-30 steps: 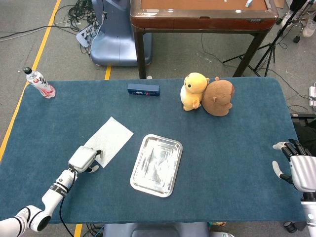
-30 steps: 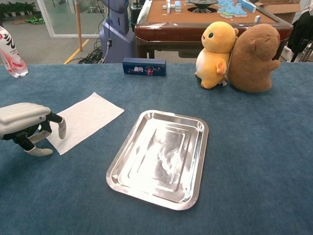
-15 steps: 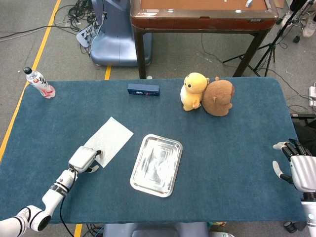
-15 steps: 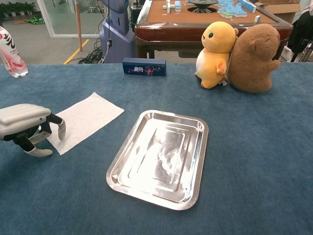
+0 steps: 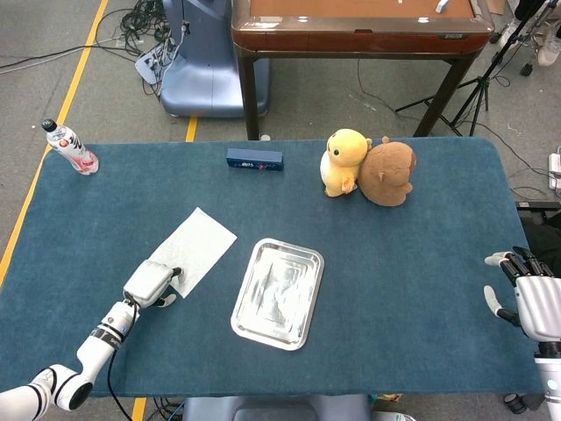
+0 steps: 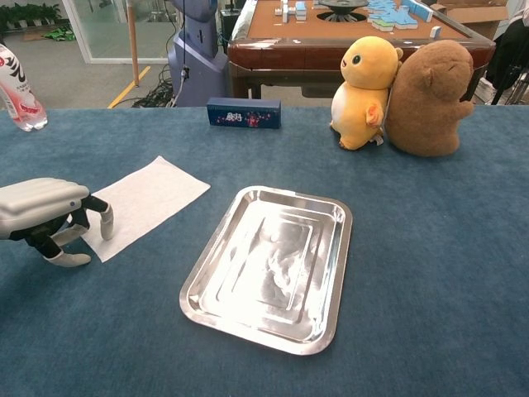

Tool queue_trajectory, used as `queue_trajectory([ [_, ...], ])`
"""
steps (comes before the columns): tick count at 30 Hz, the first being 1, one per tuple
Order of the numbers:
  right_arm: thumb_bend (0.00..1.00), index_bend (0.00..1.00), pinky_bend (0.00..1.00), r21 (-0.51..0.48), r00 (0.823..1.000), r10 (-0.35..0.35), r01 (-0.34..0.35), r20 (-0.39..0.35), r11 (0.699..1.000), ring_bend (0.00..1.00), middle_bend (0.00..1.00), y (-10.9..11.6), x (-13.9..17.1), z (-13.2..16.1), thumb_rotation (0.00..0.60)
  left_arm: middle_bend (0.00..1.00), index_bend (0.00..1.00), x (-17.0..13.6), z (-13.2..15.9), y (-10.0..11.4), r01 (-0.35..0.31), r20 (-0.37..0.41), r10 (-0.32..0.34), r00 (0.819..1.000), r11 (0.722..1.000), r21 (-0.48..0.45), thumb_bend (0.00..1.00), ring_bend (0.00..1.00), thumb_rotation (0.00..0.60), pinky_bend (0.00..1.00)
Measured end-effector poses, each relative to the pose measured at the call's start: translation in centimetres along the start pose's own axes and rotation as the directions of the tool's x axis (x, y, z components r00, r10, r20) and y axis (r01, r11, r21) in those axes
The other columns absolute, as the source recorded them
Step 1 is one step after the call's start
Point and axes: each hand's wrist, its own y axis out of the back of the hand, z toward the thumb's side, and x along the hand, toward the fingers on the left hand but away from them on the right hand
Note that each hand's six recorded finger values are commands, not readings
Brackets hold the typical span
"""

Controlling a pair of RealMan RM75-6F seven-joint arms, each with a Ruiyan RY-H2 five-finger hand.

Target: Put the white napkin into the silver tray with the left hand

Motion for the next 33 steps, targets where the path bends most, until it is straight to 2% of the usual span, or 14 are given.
queue_trajectory([
  [33,0.39,0.33,0.30,-0.004,1.000,-0.002,0.002,0.002,1.000,0.16,0.31,0.14,0.00,-0.05,0.600,0.90,0.54,0.36,0.04,-0.61,0.004,-0.017,-0.004,1.000,1.000,-0.025,0.31,0.60,0.600,0.63],
])
